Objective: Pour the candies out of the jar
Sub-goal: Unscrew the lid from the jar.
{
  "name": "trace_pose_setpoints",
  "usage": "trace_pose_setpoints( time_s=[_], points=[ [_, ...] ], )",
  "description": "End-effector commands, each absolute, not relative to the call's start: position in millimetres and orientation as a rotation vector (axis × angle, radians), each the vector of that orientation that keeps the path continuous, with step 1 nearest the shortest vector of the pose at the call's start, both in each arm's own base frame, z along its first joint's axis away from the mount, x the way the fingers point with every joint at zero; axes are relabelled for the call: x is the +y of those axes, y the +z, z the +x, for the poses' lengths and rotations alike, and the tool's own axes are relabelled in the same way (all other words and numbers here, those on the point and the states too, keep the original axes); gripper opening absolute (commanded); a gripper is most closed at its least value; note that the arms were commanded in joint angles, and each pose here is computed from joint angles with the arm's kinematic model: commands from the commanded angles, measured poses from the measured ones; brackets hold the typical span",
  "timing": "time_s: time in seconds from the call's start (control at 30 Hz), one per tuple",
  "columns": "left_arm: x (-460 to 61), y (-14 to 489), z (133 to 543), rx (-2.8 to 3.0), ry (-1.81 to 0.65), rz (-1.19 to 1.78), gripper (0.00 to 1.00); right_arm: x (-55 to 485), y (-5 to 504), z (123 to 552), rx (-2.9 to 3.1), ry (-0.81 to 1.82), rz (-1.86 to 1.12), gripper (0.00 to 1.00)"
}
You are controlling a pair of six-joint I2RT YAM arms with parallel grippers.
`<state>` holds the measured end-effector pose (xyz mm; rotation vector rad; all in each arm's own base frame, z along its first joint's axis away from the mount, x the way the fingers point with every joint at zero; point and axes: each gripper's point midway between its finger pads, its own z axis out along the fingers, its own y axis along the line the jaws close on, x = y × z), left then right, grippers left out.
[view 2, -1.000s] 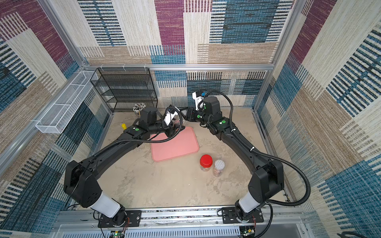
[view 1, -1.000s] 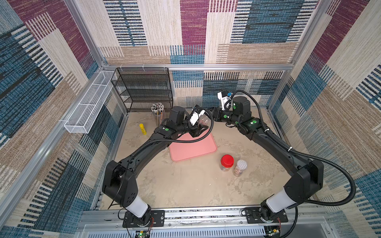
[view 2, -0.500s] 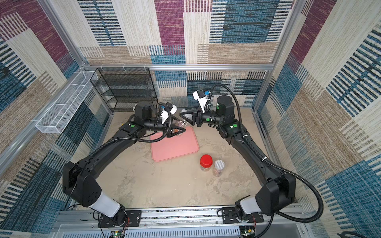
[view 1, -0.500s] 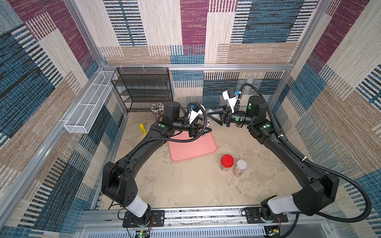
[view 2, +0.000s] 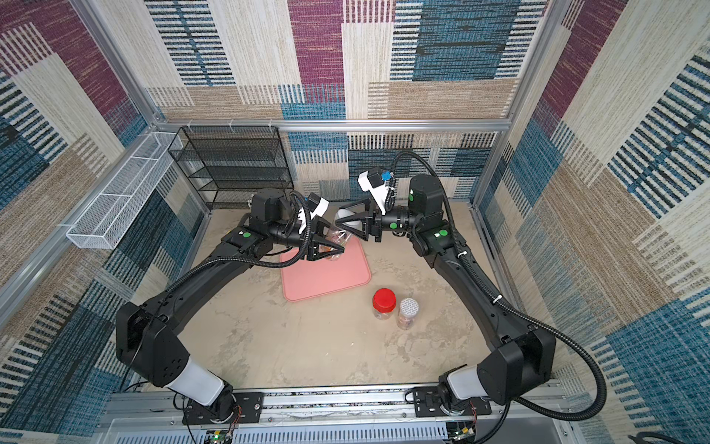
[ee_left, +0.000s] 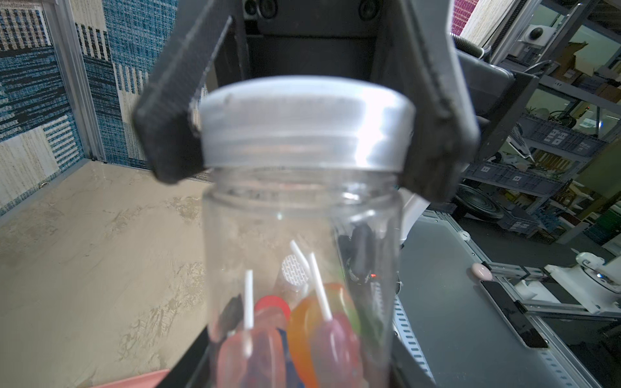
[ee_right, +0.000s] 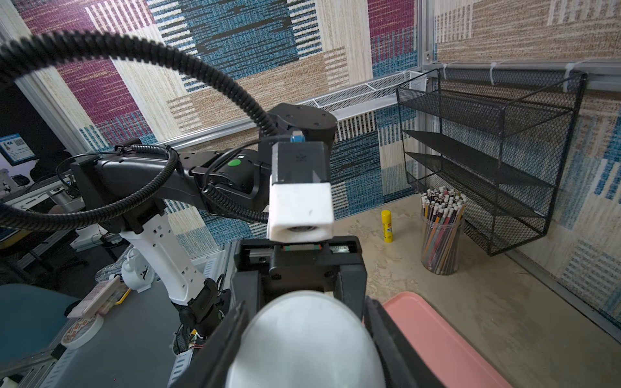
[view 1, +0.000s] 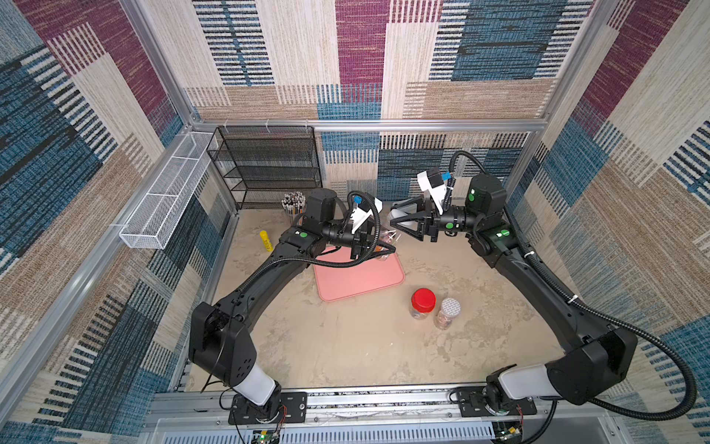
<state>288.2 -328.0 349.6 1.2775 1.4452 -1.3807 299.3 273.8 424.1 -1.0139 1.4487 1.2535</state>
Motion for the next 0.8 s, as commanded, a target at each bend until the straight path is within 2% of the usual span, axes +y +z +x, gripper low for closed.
trace_pose_setpoints(
  time_s=[0.0, 0.27, 0.47, 0.67, 0.77],
  points=[
    [-326.7, 351.6, 285.4, 1.446, -1.402, 1.281, 0.0, 271.4, 440.0, 287.0, 1.36, 1.254, -1.078, 0.42],
    [-327.1, 354.9, 290.4, 1.441, -1.369, 1.26, 0.0, 272.6, 428.2, 298.6, 1.408, 1.24, -1.04, 0.44],
    [-327.8, 351.9, 294.4, 1.462, -1.361, 1.247, 0.0, 271.4, 429.4, 305.1, 1.411, 1.197, -1.018, 0.55],
    [-328.3, 356.3, 295.6, 1.443, -1.354, 1.238, 0.0, 274.5, 420.2, 314.7, 1.459, 1.217, -0.981, 0.56],
    [-328.1, 358.3, 296.5, 1.437, -1.342, 1.234, 0.0, 275.3, 417.8, 315.1, 1.462, 1.221, -0.981, 0.6]
  ],
)
